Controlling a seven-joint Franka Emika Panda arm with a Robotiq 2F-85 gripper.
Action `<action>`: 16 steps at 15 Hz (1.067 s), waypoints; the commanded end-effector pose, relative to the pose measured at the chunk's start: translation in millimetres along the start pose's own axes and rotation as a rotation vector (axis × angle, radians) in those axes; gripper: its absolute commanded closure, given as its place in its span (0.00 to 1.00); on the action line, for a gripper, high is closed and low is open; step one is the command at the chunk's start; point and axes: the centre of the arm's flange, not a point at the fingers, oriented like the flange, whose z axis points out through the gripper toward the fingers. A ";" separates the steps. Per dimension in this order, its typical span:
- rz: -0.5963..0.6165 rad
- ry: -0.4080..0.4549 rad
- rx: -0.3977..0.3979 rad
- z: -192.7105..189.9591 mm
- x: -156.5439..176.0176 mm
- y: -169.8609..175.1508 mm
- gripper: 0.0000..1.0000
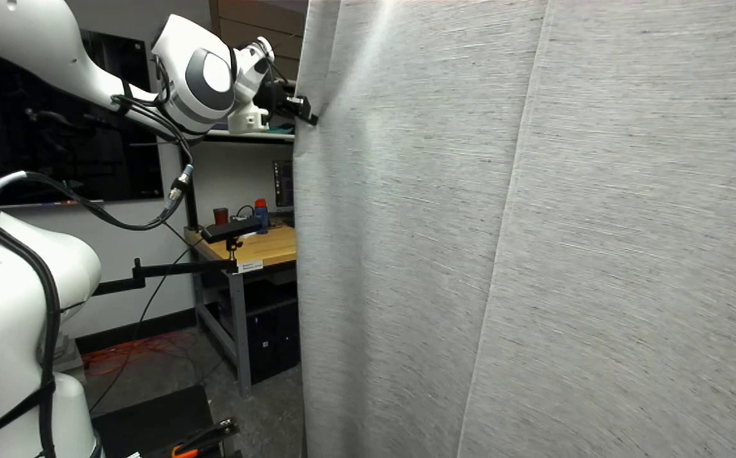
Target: Pull the curtain to the left, then to the right, then to the left fully
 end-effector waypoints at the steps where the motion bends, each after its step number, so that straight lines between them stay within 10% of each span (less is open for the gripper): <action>1: -0.055 -0.131 0.045 10.6 -46.2 -73.7 1.00; 16: -0.316 0.009 0.061 15.0 -62.5 -207.3 1.00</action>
